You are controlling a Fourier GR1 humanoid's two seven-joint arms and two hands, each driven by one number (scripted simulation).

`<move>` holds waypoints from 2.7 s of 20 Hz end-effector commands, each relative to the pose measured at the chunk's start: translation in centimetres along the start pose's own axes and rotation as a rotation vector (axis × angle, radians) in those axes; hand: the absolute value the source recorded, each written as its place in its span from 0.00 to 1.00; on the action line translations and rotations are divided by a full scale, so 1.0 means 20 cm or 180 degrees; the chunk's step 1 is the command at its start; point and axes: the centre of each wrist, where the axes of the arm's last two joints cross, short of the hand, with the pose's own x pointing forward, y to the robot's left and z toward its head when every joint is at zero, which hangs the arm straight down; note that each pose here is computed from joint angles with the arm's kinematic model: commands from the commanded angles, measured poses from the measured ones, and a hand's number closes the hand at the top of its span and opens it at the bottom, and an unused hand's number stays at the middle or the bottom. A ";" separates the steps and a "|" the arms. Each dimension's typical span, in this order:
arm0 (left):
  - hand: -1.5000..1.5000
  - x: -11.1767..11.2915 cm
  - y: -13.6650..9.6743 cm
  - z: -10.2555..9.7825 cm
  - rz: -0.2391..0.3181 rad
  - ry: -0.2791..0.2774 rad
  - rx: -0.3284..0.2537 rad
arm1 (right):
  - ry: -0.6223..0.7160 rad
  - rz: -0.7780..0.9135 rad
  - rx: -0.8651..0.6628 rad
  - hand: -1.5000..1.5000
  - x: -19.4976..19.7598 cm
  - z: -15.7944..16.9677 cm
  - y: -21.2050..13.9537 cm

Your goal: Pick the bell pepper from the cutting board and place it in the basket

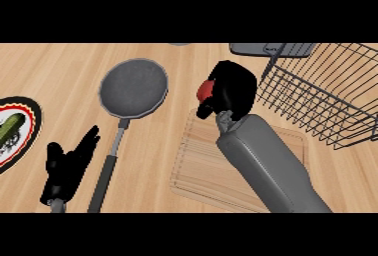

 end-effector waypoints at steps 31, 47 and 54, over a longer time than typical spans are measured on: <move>0.50 -0.26 0.07 0.13 0.0087 0.0505 0.0178 | 0.1080 -0.1088 -0.1799 1.00 0.15 -0.45 -0.88; 0.50 -0.16 0.04 0.09 0.0115 0.0483 0.0166 | 0.1196 -0.1840 -0.1804 1.00 -0.35 -0.68 -0.68; 0.50 -0.20 0.06 0.11 0.0131 0.0440 0.0169 | 0.1740 -0.1278 -0.1976 1.00 -0.56 -0.73 -0.55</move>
